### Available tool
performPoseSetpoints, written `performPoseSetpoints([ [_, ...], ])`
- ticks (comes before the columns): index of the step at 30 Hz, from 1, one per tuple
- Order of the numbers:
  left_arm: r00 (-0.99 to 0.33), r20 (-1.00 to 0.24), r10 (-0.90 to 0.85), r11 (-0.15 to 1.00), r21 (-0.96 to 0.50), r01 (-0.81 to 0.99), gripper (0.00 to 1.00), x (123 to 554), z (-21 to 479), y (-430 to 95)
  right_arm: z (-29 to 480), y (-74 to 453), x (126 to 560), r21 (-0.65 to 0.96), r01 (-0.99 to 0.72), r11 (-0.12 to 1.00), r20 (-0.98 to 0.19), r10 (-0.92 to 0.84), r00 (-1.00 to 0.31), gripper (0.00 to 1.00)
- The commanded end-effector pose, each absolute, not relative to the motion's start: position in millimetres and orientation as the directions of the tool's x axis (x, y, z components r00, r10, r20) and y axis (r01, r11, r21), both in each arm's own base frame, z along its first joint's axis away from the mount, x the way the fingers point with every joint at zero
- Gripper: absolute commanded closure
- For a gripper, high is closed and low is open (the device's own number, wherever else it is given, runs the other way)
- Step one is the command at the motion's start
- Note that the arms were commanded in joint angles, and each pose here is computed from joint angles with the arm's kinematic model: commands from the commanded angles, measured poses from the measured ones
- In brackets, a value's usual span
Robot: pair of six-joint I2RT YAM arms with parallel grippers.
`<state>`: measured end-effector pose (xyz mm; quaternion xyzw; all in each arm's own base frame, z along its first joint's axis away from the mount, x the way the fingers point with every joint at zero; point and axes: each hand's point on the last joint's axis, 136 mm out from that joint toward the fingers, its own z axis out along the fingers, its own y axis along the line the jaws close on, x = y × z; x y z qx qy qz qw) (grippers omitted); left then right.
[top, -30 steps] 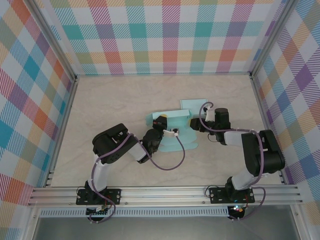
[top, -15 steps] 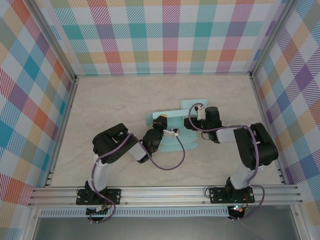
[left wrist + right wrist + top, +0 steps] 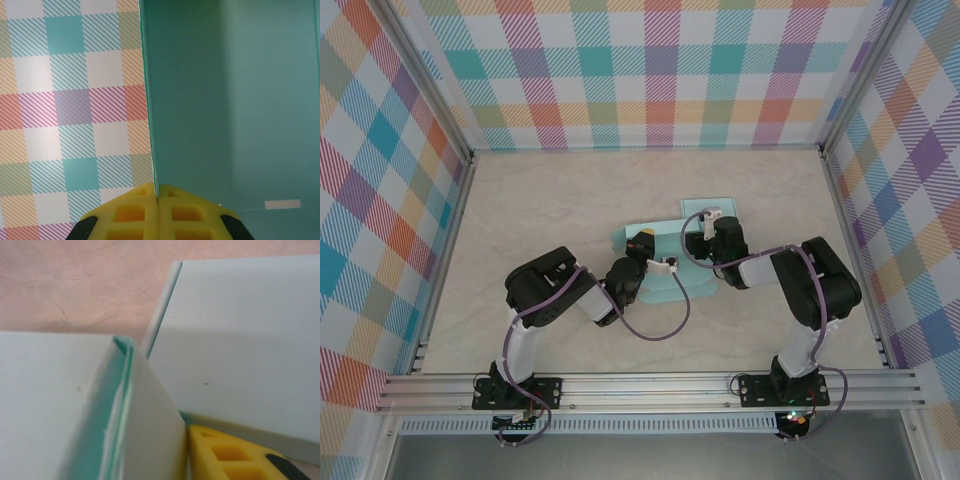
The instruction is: Fold the paper box
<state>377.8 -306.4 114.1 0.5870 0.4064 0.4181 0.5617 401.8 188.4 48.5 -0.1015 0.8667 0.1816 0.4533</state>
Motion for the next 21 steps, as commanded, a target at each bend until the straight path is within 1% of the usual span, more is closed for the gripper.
performPoseSetpoints([
  [1, 0.359, 0.038, 0.932, -0.066, 0.996, 0.066, 1.00, 368, 97, -315, 61, 187, 415, 0.179, -0.310, 0.934, -0.858, -0.006, -0.514, 0.77],
  [2, 0.356, 0.023, 0.934, -0.049, 0.997, 0.065, 1.00, 368, 101, -315, 58, 185, 414, 0.168, -0.302, 0.938, -0.857, -0.012, -0.515, 0.82],
  [4, 0.349, -0.004, 0.937, -0.019, 0.998, 0.064, 1.00, 367, 107, -317, 57, 184, 414, 0.160, -0.296, 0.942, -0.857, -0.016, -0.514, 0.88],
  [6, 0.339, -0.033, 0.940, 0.012, 0.998, 0.063, 0.90, 365, 113, -319, 57, 182, 413, 0.139, -0.283, 0.949, -0.859, -0.027, -0.511, 0.94],
  [8, 0.327, -0.080, 0.942, 0.060, 0.996, 0.069, 0.77, 362, 121, -325, 57, 182, 411, 0.105, -0.271, 0.957, -0.861, -0.049, -0.506, 0.95],
  [9, 0.326, -0.102, 0.940, 0.084, 0.994, 0.068, 0.69, 360, 127, -328, 57, 182, 410, 0.092, -0.269, 0.959, -0.861, -0.059, -0.505, 0.96],
  [11, 0.314, -0.168, 0.934, 0.156, 0.986, 0.061, 0.42, 355, 143, -335, 56, 181, 408, 0.081, -0.264, 0.961, -0.860, -0.066, -0.506, 1.00],
  [13, 0.299, -0.257, 0.919, 0.249, 0.966, 0.065, 0.14, 351, 161, -338, 53, 181, 405, 0.081, -0.262, 0.962, -0.856, -0.068, -0.513, 1.00],
  [14, 0.290, -0.300, 0.909, 0.292, 0.954, 0.072, 0.04, 348, 168, -338, 52, 180, 404, 0.078, -0.264, 0.961, -0.854, -0.072, -0.515, 1.00],
  [15, 0.288, -0.335, 0.897, 0.326, 0.942, 0.080, 0.00, 345, 174, -338, 52, 180, 403, 0.073, -0.266, 0.961, -0.854, -0.078, -0.514, 1.00],
  [21, 0.229, -0.486, 0.843, 0.478, 0.873, 0.096, 0.00, 322, 197, -324, 54, 177, 400, 0.044, -0.271, 0.962, -0.857, -0.103, -0.505, 1.00],
])
